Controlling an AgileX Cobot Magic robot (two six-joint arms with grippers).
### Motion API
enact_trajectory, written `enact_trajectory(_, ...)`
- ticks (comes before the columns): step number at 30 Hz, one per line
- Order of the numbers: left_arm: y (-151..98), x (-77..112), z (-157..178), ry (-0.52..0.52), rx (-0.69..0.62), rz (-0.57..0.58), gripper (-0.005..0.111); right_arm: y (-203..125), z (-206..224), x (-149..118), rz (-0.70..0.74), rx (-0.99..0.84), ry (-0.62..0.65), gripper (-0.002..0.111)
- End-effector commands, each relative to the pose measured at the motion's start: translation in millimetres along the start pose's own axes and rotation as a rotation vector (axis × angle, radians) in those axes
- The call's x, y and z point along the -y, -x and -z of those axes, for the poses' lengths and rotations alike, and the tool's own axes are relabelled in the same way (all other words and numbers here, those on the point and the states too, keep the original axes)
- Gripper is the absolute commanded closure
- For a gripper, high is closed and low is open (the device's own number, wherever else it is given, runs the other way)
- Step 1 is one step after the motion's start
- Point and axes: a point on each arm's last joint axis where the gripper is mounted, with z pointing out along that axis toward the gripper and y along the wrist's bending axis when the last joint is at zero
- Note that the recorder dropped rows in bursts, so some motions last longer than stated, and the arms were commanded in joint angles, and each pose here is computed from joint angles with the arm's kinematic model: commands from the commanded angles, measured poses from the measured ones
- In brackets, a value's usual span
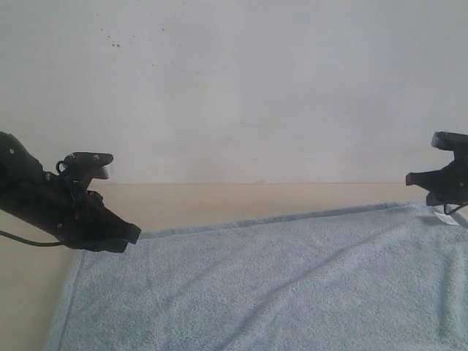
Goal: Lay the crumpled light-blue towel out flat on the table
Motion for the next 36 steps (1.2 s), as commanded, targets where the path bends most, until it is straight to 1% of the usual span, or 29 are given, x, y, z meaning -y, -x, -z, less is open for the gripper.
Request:
enact_trajectory(1, 15, -6.3, 16, 0.068, 0.124, 0.024, 0.103, 30, 55, -11, 0.015, 0.050, 0.032, 0.108)
enact_trajectory(2, 19, -6.4, 23, 0.077, 0.156, 0.046, 0.103, 34, 66, -13, 0.021, 0.056, 0.035, 0.108)
enact_trajectory(4, 29, -6.4, 49, 0.099, 0.245, 0.092, 0.103, 46, 92, -18, 0.027, 0.094, 0.040, 0.108)
enact_trajectory(6, 36, -5.8, 76, 0.115, 0.322, 0.108, 0.103, 55, 117, -24, 0.030, 0.136, 0.048, 0.108)
enact_trajectory(8, 36, -7.6, 104, 0.156, 0.408, 0.108, 0.103, 60, 142, -30, 0.018, 0.195, 0.056, 0.108)
enact_trajectory(9, 32, -9.8, 117, 0.184, 0.454, 0.128, 0.103, 60, 151, -32, 0.006, 0.221, 0.058, 0.108)
enact_trajectory(11, 20, -15.9, 138, 0.238, 0.543, 0.209, 0.103, 56, 176, -37, -0.025, 0.297, 0.052, 0.108)
enact_trajectory(12, 7, -19.9, 151, 0.273, 0.603, 0.281, 0.103, 52, 189, -39, -0.033, 0.335, 0.051, 0.108)
enact_trajectory(14, -16, -23.1, 165, 0.311, 0.673, 0.380, 0.103, 34, 210, -43, -0.027, 0.382, 0.036, 0.108)
enact_trajectory(15, -35, -23.4, 174, 0.341, 0.716, 0.427, 0.103, 23, 224, -45, -0.017, 0.406, 0.022, 0.108)
enact_trajectory(17, -64, -22.7, 181, 0.398, 0.760, 0.449, 0.103, -1, 253, -49, -0.028, 0.473, -0.009, 0.108)
enact_trajectory(19, -94, -19.5, 192, 0.470, 0.822, 0.438, 0.103, -33, 277, -49, -0.127, 0.546, -0.041, 0.108)
enact_trajectory(20, -105, -17.0, 199, 0.504, 0.858, 0.416, 0.103, -46, 286, -50, -0.172, 0.570, -0.045, 0.108)
enact_trajectory(21, -118, -14.6, 206, 0.559, 0.887, 0.368, 0.103, -62, 296, -53, -0.214, 0.596, -0.048, 0.108)
enact_trajectory(23, -132, -10.4, 215, 0.625, 0.911, 0.289, 0.103, -92, 309, -62, -0.204, 0.614, -0.055, 0.108)
enact_trajectory(24, -139, -6.2, 223, 0.666, 0.924, 0.223, 0.103, -105, 316, -70, -0.168, 0.618, -0.042, 0.108)
enact_trajectory(25, -143, -2.9, 227, 0.685, 0.933, 0.185, 0.103, -117, 323, -78, -0.114, 0.620, -0.027, 0.108)
enact_trajectory(26, -147, 1.9, 234, 0.693, 0.955, 0.156, 0.103, -129, 329, -87, -0.046, 0.614, -0.005, 0.108)
enact_trajectory(29, -158, 17.6, 250, 0.656, 1.015, 0.123, 0.103, -159, 350, -109, 0.155, 0.641, 0.052, 0.108)
enact_trajectory(30, -162, 23.6, 255, 0.636, 1.029, 0.108, 0.103, -168, 356, -114, 0.199, 0.656, 0.072, 0.108)
enact_trajectory(32, -170, 35.5, 264, 0.595, 1.058, 0.082, 0.103, -190, 373, -120, 0.249, 0.711, 0.108, 0.108)
enact_trajectory(34, -179, 45.6, 272, 0.570, 1.096, 0.057, 0.103, -210, 386, -118, 0.255, 0.778, 0.119, 0.108)
enact_trajectory(36, -188, 54.9, 283, 0.566, 1.162, 0.032, 0.103, -227, 397, -114, 0.259, 0.840, 0.128, 0.108)
